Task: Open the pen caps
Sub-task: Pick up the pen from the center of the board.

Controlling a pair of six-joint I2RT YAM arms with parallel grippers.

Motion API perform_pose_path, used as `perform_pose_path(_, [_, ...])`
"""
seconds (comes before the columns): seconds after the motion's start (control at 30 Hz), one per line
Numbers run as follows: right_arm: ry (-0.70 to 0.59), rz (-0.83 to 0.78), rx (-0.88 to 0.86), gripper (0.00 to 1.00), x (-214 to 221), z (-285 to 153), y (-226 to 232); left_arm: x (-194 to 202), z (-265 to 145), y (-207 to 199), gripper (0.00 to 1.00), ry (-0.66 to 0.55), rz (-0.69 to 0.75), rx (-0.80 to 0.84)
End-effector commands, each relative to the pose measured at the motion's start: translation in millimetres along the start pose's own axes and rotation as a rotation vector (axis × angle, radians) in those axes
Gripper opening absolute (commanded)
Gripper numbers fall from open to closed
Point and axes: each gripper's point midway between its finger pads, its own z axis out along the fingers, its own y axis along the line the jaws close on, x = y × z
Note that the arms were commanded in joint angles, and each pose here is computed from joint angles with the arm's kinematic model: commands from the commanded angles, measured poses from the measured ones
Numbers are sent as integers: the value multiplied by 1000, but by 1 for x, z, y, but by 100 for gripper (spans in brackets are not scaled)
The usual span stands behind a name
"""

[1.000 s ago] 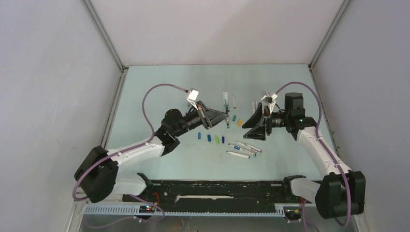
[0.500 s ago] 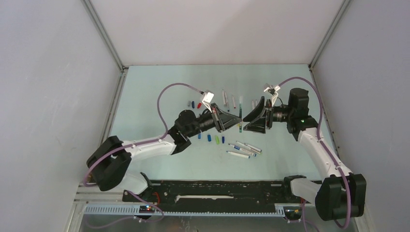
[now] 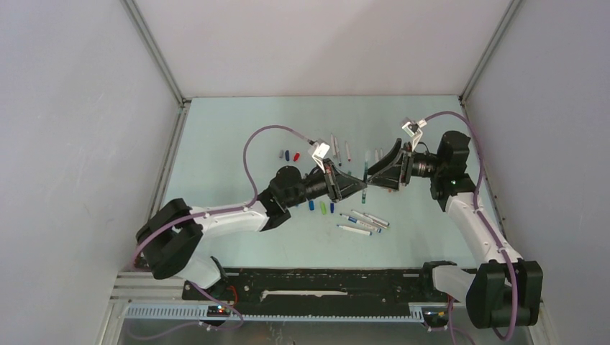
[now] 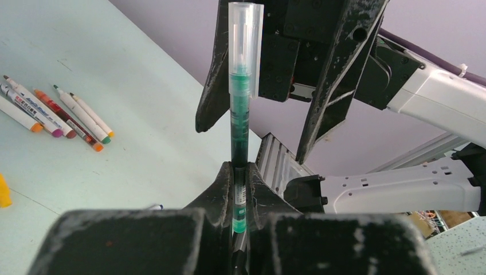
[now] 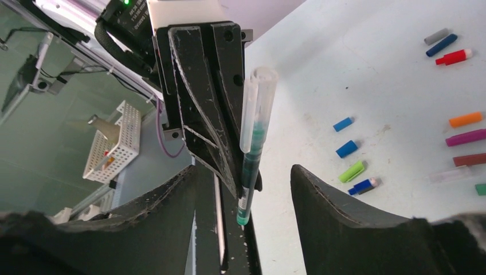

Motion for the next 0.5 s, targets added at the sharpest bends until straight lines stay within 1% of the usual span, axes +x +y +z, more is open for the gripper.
perform_pose_path(0.0, [-29,2,7,60,-11,1,6,-24,11,-17,0,-66,59,38])
perform_pose_path(0.1, [-29,12,6,54,-10,3,6,-24,13,-19,0,-69,58,43])
perform_pose_path(0.23, [-24,25,1,38,-7,7,6,-25,15,-22,0,-71,58,49])
perform_pose_path(0.37, [-16,28,-1,32,-4,11,6,-26,17,-26,0,-78,58,56])
perform_pose_path(0.47, [-18,25,2,22,-5,11,5,-28,17,-29,0,-81,59,63])
